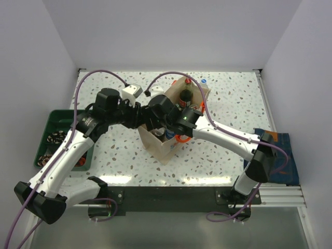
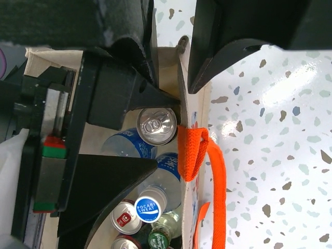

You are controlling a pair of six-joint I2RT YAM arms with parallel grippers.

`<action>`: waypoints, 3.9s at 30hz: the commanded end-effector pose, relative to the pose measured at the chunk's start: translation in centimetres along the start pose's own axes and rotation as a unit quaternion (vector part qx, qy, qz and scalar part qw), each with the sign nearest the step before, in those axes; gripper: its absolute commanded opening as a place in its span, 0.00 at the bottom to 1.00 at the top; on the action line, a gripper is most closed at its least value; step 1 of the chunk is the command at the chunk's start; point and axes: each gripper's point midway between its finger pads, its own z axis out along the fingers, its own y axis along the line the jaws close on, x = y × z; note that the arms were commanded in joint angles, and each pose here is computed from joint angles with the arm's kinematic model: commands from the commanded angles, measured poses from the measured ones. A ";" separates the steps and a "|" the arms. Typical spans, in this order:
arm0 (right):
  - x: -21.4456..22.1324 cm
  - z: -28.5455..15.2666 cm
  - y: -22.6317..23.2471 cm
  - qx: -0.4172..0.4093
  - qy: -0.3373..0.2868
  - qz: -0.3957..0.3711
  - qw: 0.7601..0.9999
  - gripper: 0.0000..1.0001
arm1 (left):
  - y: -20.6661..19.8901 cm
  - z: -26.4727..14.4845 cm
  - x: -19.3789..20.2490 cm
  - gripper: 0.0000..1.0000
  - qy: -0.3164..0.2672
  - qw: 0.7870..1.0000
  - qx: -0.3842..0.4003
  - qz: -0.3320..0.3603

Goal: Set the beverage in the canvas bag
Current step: Place the drink in the canvas bag, then pick up the drink from the center of the board.

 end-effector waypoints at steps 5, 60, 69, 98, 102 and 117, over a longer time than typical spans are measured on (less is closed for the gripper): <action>-3.6 -2.6 1.6 -0.036 -0.049 0.021 0.998 0.69 | -1.1 -0.9 -2.7 0.35 -0.048 0.999 0.018 0.018; -9.0 2.6 -2.2 0.160 -0.050 0.048 0.985 0.64 | 7.0 2.3 -1.9 0.54 -0.102 0.981 -0.107 -0.123; -5.9 3.1 -4.4 0.179 0.005 0.070 0.981 0.62 | 6.2 3.1 -0.4 0.54 -0.089 0.983 -0.082 -0.139; -8.4 -1.6 -8.2 0.192 -0.086 0.144 0.967 0.47 | 7.3 2.4 -4.1 0.55 -0.087 0.983 -0.096 -0.132; -11.7 -2.6 -8.8 0.179 -0.121 0.149 0.965 0.55 | 7.6 1.6 -5.8 0.56 -0.115 0.980 -0.085 -0.139; -14.5 -7.8 -16.6 0.208 -0.158 0.174 0.950 0.60 | 2.6 1.1 -11.5 0.58 -0.184 0.978 0.078 -0.065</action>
